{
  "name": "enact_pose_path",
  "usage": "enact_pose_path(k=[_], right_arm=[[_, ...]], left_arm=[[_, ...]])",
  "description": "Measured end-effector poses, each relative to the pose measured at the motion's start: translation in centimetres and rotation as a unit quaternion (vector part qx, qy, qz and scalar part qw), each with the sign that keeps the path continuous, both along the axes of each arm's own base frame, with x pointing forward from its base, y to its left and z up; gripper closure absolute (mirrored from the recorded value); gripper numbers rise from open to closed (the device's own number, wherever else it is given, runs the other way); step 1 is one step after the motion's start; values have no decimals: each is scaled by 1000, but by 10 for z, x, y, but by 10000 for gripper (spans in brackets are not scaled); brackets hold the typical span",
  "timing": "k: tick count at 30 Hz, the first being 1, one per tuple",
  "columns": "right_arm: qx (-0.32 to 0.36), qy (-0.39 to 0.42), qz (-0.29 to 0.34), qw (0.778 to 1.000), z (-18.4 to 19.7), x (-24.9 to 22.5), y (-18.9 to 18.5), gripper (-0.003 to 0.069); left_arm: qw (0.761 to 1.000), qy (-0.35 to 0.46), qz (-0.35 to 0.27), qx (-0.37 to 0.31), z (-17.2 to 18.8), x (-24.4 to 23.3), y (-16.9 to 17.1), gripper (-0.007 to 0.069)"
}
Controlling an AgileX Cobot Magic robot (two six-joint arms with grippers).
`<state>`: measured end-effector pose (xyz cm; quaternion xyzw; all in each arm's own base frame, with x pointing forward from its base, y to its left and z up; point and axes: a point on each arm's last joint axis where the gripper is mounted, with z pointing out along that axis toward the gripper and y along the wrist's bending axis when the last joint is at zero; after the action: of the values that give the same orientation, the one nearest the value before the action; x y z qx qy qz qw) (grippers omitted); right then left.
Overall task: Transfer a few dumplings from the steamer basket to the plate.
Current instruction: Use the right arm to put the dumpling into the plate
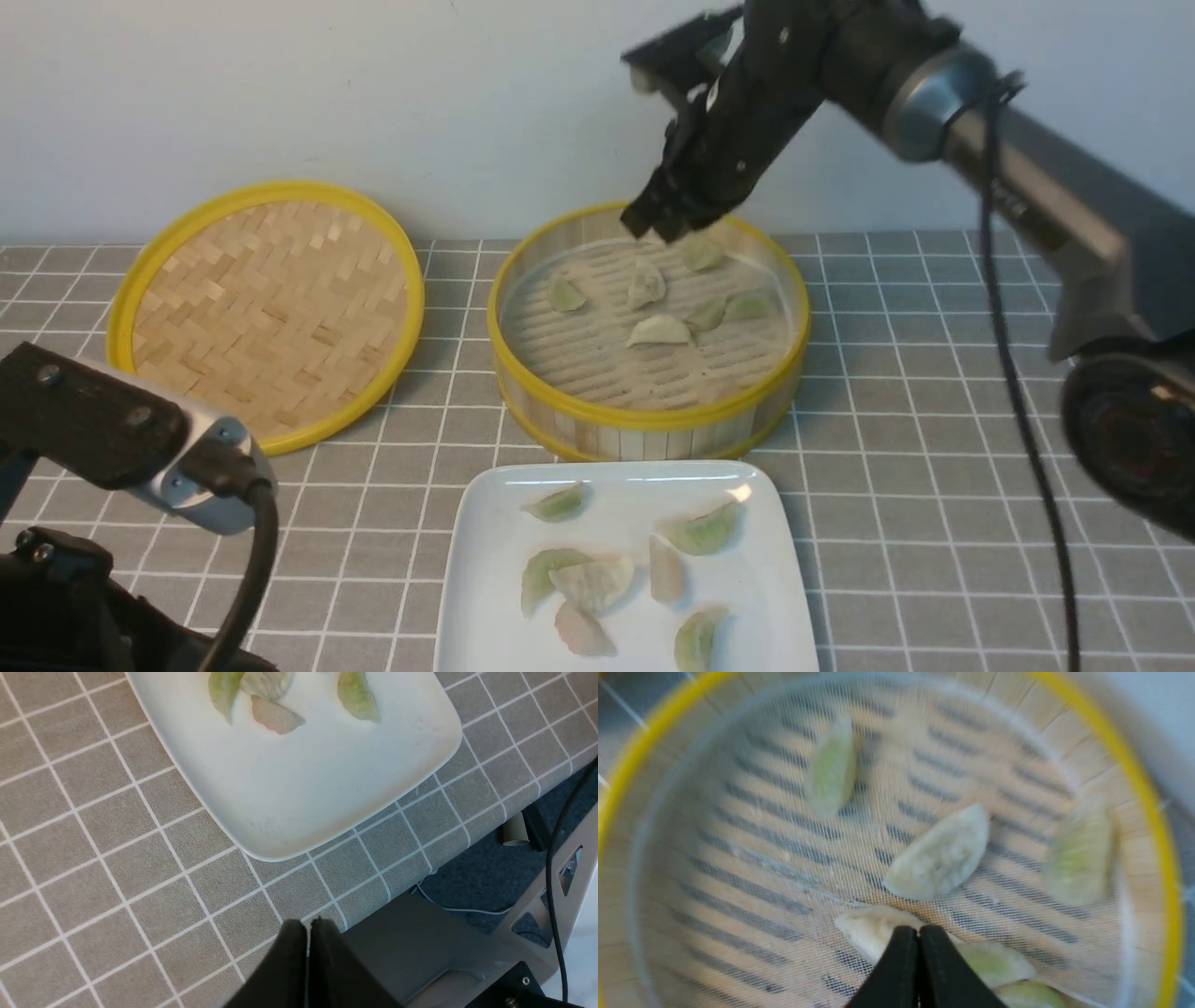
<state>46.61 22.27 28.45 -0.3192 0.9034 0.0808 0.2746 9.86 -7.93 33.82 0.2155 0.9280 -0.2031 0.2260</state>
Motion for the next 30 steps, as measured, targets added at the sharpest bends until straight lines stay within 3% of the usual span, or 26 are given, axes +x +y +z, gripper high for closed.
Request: enact_pose_path(k=[3,9,12,18,22,30], right_arm=[[3,-14,1,1000,27,-14,-7,671],[-17,15,-10,1000,10,-17,-10,645],[-23,38,-10,999,-12,-12,-7,589],[-43,72,0,997,-64,2,-1,360],[-48,60,17,997,-80,7,3,265],[-62,46,58,995,-111,13,13,253]], left_arm=[[1000,0,0,0,0,0,0,630],[1000,0,0,0,0,0,0,630],[1000,0,0,0,0,0,0,630],[1000,-5,1,9,0,1,1,630],[1000,-10,3,18,-1,2,3,630],[1000,-14,4,26,-1,2,4,630]])
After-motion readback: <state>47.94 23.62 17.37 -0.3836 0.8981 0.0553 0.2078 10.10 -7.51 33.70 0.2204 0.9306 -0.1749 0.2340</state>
